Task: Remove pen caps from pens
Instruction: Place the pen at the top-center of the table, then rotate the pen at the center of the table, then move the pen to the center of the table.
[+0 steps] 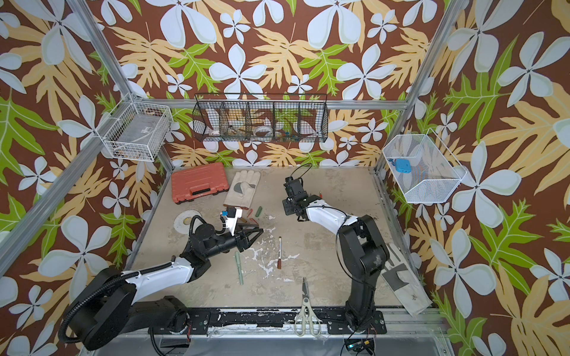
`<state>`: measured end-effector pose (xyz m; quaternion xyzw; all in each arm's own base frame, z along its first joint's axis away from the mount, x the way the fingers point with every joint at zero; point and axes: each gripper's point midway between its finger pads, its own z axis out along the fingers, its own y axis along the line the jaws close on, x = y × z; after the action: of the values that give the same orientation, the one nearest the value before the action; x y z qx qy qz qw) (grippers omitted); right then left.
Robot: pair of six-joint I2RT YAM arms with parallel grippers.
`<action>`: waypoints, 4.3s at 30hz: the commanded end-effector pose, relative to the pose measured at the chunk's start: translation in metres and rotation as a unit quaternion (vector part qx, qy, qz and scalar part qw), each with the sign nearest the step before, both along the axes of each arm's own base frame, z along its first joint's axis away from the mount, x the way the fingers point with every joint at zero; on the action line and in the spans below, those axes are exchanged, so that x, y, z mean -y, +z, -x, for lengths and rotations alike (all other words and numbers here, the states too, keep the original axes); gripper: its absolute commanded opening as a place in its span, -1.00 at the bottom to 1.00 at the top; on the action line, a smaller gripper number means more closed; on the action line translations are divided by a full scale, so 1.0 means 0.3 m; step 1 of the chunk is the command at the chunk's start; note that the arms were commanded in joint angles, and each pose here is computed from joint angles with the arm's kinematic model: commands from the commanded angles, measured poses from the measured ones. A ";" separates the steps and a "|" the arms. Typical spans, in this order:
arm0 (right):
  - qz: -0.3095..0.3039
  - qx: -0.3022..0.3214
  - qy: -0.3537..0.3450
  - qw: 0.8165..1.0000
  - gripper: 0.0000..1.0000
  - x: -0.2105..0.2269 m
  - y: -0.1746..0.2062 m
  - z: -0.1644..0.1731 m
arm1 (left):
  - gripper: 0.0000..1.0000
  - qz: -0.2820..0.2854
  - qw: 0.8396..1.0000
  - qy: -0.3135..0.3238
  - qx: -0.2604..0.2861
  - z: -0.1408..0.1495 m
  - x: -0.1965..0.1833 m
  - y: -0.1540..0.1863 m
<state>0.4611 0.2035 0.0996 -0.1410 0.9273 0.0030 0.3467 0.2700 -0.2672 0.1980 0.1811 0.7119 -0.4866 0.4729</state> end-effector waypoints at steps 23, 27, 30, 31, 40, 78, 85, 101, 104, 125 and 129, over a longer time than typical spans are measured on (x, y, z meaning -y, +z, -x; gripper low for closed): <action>0.041 -0.097 0.004 0.994 -0.46 0.009 -0.217 -0.020 | 0.09 -0.032 0.999 0.018 -0.012 -0.043 0.005 -0.041; 0.015 -0.067 -0.001 0.998 -0.36 0.007 -0.089 -0.013 | 0.13 -0.033 0.999 0.025 -0.009 -0.045 -0.002 -0.029; -0.015 -0.035 -0.002 0.999 -0.26 0.013 0.033 0.025 | 0.17 -0.034 0.999 0.037 -0.008 -0.047 -0.015 -0.024; -0.029 -0.026 -0.001 0.999 -0.22 0.016 0.072 0.048 | 0.18 -0.034 0.999 0.038 -0.007 -0.047 -0.018 -0.023; -0.109 -0.003 0.045 0.993 0.12 -0.008 0.206 0.338 | 0.69 -0.023 0.999 0.030 -0.009 -0.033 -0.010 0.001; -0.006 -0.132 0.139 0.981 -0.30 -0.093 -0.193 0.782 | 0.67 -0.136 0.936 0.214 -0.245 0.036 -0.269 -0.309; -0.011 -0.166 0.165 0.972 -0.35 -0.137 -0.275 0.824 | 0.70 -0.133 0.938 0.213 -0.240 0.049 -0.277 -0.307; -0.088 -0.099 0.248 0.960 -0.42 -0.489 -0.089 0.741 | 0.75 -0.149 0.934 0.219 -0.240 0.041 -0.284 -0.327; -0.099 -0.059 0.241 0.964 -0.33 -0.420 0.020 0.701 | 0.78 -0.156 0.933 0.224 -0.235 0.040 -0.293 -0.334; -0.169 -0.180 0.235 0.940 0.03 -0.366 -0.186 0.510 | 0.79 -0.121 0.944 0.211 -0.224 0.048 -0.275 -0.308; -0.182 -0.196 0.230 0.936 0.08 -0.363 -0.219 0.524 | 0.79 -0.110 0.949 0.199 -0.216 0.049 -0.260 -0.295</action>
<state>0.3060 0.3074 0.0322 -0.2853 0.9068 0.2585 0.1718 0.2532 -0.1837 0.1009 -0.0300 0.8786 -0.3108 0.3615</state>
